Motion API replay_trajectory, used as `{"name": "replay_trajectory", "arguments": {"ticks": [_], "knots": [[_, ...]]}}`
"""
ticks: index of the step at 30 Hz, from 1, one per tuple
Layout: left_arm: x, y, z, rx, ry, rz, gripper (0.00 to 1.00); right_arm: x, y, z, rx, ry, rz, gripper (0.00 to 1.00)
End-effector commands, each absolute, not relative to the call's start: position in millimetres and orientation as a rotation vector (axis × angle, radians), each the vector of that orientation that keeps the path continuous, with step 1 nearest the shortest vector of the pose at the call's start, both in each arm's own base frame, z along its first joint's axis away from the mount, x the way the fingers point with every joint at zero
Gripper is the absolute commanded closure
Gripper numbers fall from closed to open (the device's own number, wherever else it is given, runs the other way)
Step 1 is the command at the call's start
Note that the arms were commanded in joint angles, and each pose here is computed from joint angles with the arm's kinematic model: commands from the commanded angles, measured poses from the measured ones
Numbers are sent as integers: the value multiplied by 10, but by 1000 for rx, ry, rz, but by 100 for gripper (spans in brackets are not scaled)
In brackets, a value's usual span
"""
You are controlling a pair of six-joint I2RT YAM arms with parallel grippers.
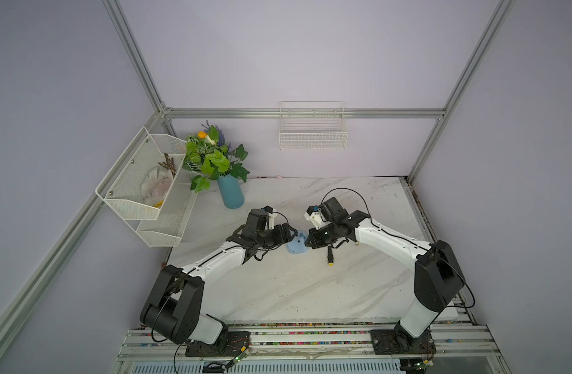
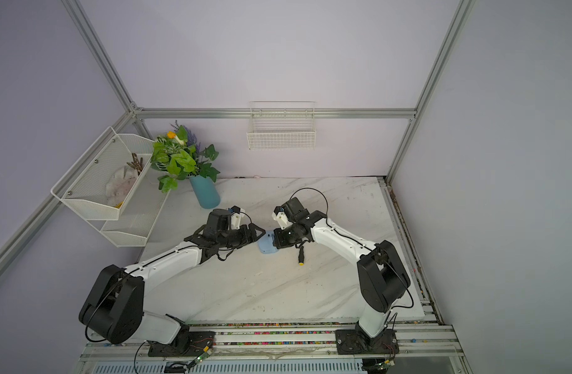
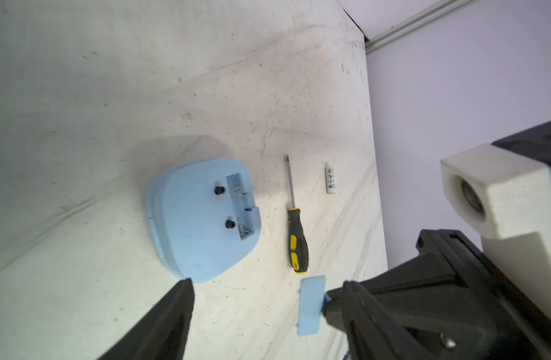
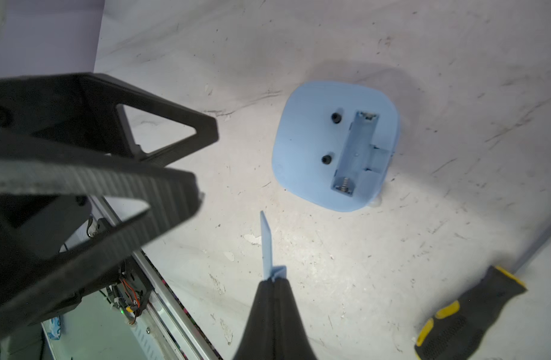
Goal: Remove the battery from the alarm
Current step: Pick up the cover from the center of the board.
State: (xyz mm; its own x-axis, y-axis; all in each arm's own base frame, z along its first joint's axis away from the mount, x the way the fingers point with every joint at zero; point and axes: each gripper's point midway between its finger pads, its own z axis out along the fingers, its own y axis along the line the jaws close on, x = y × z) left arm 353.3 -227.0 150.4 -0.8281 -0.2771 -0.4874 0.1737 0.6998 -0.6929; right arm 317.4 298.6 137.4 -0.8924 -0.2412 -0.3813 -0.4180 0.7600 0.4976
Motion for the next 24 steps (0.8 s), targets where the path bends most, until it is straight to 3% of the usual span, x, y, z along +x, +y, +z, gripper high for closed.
{"name": "replay_trajectory", "arguments": {"ticks": [1, 9, 24], "knots": [[3664, -2157, 1676, -76, 2324, -914, 22, 3340, 2953, 1324, -457, 2671, 861, 100], [3762, -2199, 1336, -98, 2421, -879, 26, 3560, 3029, 1195, -389, 2721, 892, 100], [3991, -2378, 1152, -94, 2484, -918, 37, 3721, 3012, 1150, -299, 2771, 938, 100]]}}
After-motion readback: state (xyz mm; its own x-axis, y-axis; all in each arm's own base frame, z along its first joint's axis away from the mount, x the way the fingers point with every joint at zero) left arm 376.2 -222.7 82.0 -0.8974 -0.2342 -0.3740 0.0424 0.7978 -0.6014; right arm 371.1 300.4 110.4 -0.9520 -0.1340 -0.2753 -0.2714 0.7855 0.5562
